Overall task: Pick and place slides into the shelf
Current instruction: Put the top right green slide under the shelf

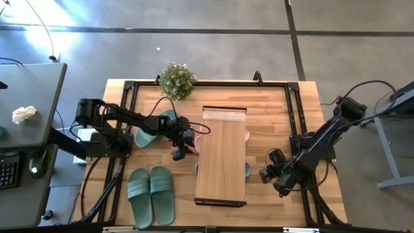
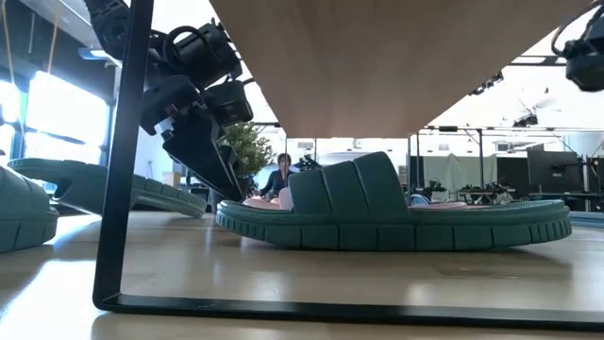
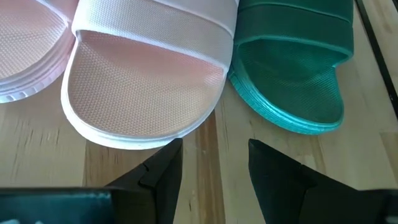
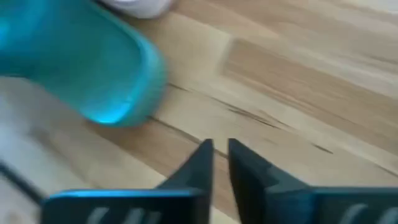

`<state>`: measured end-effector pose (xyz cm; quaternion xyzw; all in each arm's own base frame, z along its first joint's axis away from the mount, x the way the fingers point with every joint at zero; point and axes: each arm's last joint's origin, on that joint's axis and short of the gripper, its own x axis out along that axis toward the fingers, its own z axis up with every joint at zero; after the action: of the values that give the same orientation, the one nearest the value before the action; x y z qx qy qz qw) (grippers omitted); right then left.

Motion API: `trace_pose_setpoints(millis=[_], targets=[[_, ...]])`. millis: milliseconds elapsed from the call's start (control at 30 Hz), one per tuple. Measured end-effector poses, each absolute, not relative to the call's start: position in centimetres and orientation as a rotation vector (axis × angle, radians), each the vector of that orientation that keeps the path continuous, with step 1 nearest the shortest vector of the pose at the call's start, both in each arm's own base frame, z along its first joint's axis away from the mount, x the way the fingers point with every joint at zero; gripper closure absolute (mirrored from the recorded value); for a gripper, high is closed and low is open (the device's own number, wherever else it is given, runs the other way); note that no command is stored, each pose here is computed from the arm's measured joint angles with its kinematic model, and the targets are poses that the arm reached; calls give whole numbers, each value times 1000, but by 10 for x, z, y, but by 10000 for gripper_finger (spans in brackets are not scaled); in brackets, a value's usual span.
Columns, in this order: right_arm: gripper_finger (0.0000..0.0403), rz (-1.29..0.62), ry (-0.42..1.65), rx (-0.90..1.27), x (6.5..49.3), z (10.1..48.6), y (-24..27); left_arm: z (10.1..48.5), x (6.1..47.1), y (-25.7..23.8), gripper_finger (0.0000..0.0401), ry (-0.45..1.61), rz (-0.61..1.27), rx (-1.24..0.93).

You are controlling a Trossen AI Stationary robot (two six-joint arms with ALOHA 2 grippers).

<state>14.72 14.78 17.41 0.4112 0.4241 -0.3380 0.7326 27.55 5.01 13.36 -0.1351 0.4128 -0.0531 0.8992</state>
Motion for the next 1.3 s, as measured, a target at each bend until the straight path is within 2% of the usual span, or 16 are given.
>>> trace_pose_setpoints(millis=[67, 567, 1300], targets=[[395, -678, 880, 895, 148, 166, 149, 134, 275, 50, 236, 854, -110, -280], [402, -489, 813, 870, 165, 139, 132, 134, 275, 50, 236, 853, -117, -284], [403, -418, 821, 813, 187, 142, 114, 135, 276, 49, 236, 835, -167, -299]])
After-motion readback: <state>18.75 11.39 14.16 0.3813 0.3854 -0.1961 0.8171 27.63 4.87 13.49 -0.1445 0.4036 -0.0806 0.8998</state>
